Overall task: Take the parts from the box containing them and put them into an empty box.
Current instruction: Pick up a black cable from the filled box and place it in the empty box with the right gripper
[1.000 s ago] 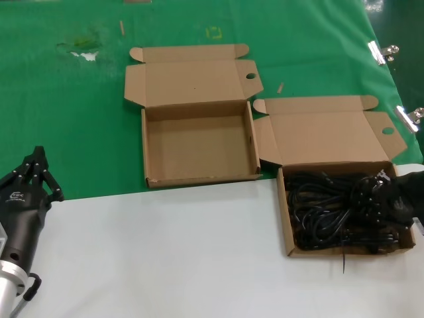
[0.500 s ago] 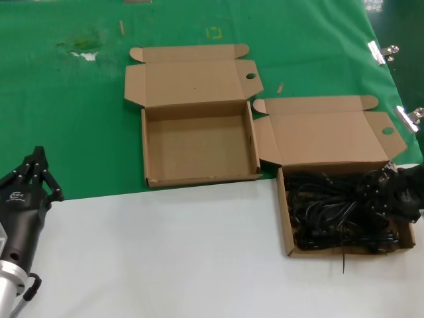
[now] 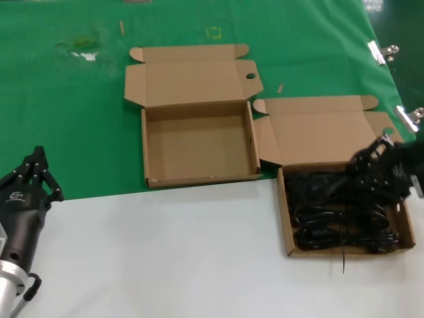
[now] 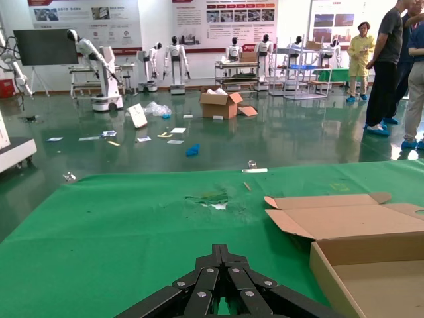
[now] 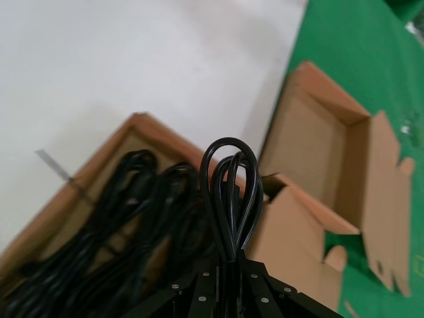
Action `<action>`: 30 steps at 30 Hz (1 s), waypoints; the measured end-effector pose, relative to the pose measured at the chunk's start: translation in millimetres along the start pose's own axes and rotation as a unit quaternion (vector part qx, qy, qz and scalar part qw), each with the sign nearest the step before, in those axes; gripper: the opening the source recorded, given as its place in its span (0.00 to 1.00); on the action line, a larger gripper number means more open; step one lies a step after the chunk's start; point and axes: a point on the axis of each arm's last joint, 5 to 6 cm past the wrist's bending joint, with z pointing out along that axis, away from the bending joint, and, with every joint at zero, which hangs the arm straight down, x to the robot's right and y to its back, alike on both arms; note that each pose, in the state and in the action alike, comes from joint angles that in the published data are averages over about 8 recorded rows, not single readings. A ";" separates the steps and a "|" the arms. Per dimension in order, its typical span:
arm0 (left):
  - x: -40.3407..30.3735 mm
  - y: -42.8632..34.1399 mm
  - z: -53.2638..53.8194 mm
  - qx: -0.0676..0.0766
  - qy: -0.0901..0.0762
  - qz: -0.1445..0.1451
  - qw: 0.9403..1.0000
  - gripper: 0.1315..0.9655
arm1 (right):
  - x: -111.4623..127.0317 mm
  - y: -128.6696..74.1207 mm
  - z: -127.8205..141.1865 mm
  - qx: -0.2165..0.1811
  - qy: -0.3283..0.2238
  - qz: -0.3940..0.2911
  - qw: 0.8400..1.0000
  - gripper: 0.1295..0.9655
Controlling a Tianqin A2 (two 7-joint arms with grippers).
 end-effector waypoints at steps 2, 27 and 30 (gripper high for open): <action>0.0 0.0 0.0 0.000 0.000 0.000 1.000 0.01 | 7.1 -2.0 0.3 0.001 0.008 0.009 1.000 0.06; 0.0 0.0 0.0 0.000 0.000 0.000 1.000 0.01 | 95.4 -34.5 83.1 0.030 0.045 0.042 0.998 0.06; 0.0 0.0 0.0 0.000 0.000 0.000 1.000 0.01 | 105.8 -40.8 96.8 0.035 0.047 0.037 0.998 0.06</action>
